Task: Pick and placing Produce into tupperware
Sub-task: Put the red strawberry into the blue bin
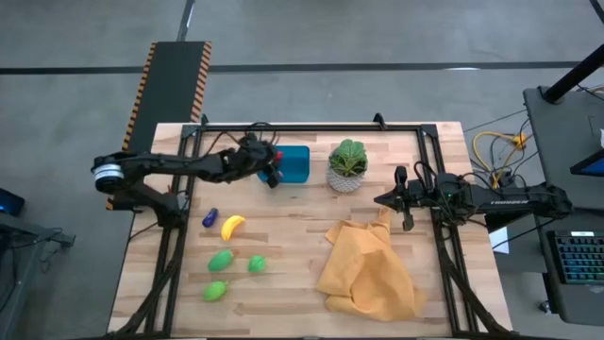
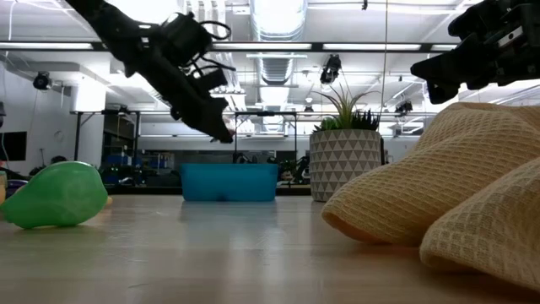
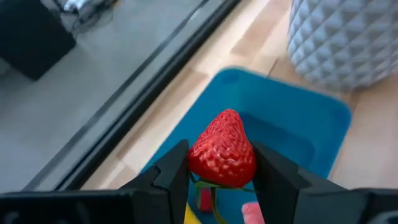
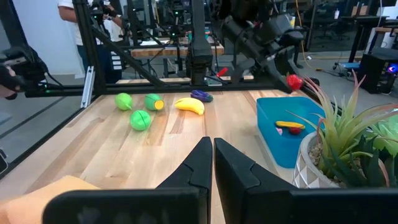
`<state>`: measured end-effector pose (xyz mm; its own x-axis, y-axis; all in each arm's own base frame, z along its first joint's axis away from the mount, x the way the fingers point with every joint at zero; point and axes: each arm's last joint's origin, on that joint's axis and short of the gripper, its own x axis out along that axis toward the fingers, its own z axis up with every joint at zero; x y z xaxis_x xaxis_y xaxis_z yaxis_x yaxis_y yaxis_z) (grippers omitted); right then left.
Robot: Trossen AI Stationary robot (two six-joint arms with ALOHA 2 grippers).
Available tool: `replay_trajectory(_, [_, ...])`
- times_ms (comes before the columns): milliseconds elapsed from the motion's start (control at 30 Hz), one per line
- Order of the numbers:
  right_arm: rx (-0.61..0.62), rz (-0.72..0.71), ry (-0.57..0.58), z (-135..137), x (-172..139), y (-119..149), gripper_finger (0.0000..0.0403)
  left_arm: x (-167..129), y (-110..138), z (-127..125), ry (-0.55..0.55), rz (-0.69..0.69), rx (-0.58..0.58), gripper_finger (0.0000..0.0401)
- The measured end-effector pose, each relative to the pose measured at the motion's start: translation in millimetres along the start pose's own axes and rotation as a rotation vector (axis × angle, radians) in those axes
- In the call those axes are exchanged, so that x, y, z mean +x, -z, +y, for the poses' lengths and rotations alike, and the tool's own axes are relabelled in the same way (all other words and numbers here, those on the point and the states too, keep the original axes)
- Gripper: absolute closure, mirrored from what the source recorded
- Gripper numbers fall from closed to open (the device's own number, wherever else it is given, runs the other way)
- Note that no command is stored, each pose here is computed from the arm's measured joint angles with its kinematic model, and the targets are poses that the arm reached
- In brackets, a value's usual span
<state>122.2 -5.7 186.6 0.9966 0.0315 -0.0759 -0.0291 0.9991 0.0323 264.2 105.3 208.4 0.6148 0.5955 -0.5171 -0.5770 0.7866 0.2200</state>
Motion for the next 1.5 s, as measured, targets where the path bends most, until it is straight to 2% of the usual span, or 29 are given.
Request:
replay_trajectory(200, [0.0, 0.001, 0.0, 0, 0, 0, 0.0394, 13, 0, 0, -0.05, 0.153, 0.027, 0.0277])
replay_trajectory(467, [0.0, 0.005, -0.001, 0, 0, 0, 0.0394, 23, -2, 5, -0.084, 0.225, 0.042, 0.0277])
replay_trajectory(667, [0.001, 0.006, 0.0, 0, 0, 1, 0.0394, 29, 4, 11, -0.105, 0.306, 0.048, 0.0277])
replay_trajectory(1033, [0.001, 0.008, 0.0, 0, 0, 1, 0.0394, 33, 8, 20, -0.126, 0.328, 0.042, 0.0277])
replay_trajectory(1500, [0.001, 0.011, 0.0, 0, 0, 1, 0.0394, 47, 19, 16, -0.116, 0.383, 0.065, 0.0277])
